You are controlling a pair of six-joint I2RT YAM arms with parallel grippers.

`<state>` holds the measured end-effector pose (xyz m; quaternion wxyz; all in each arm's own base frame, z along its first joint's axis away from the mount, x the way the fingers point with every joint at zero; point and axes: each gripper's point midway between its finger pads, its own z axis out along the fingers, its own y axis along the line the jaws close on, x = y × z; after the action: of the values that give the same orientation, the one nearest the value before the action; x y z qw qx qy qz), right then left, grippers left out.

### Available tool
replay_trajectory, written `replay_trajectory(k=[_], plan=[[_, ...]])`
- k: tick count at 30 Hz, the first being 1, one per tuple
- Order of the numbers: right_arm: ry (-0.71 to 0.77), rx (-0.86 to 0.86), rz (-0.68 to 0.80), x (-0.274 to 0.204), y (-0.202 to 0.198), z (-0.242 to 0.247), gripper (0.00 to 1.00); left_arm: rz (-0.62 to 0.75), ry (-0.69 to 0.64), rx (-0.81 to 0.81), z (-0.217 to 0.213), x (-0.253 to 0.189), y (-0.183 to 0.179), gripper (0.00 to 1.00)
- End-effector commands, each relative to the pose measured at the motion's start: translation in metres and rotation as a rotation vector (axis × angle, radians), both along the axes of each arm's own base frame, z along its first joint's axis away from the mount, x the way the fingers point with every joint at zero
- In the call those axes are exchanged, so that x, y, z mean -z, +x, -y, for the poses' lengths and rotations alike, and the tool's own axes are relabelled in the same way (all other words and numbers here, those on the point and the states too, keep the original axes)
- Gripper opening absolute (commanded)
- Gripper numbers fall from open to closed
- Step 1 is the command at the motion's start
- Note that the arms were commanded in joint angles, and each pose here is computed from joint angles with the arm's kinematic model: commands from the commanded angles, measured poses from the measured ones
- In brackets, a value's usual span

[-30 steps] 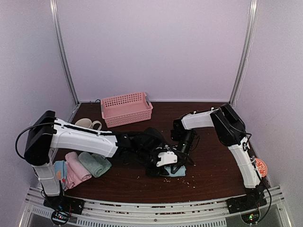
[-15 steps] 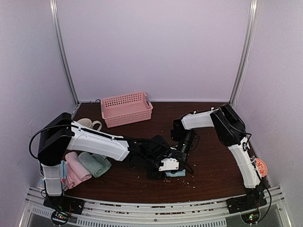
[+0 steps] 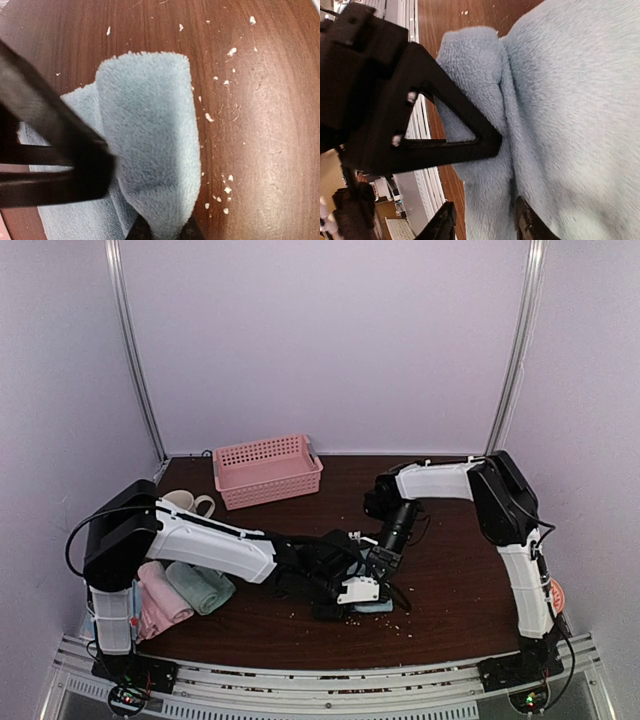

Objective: Roll the towels
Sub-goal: Roll the towel at the center of the board.

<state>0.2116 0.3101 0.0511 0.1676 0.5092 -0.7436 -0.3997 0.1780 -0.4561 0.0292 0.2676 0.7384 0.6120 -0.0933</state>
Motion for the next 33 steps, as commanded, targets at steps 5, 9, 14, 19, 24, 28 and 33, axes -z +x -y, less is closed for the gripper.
replay_trajectory(k=[5, 9, 14, 19, 24, 28, 33], plan=[[0.152, 0.187, 0.373, -0.108, 0.096, 0.011, 0.46, -0.274, 0.07, -0.035, -0.022, 0.01, -0.034, 0.08], [0.249, 0.285, 0.551, -0.183, 0.116, 0.046, 0.47, -0.406, 0.1, -0.095, -0.021, 0.015, -0.026, 0.09], [0.403, 0.338, 0.71, -0.256, 0.102, 0.079, 0.47, -0.7, 0.068, -0.159, -0.018, 0.016, -0.019, 0.12], [0.529, 0.299, 0.738, -0.265, 0.056, 0.075, 0.55, -1.045, 0.004, -0.216, -0.011, 0.01, -0.007, 0.13], [0.468, 0.082, 0.814, -0.223, 0.007, 0.046, 0.55, -1.159, 0.014, -0.248, -0.01, 0.023, -0.003, 0.14], [0.294, -0.066, 0.951, -0.158, -0.014, 0.037, 0.53, -1.174, 0.048, -0.276, -0.015, 0.037, -0.002, 0.14], [0.161, -0.114, 1.087, -0.084, -0.023, 0.022, 0.53, -1.17, 0.059, -0.306, -0.015, 0.043, 0.0, 0.14]])
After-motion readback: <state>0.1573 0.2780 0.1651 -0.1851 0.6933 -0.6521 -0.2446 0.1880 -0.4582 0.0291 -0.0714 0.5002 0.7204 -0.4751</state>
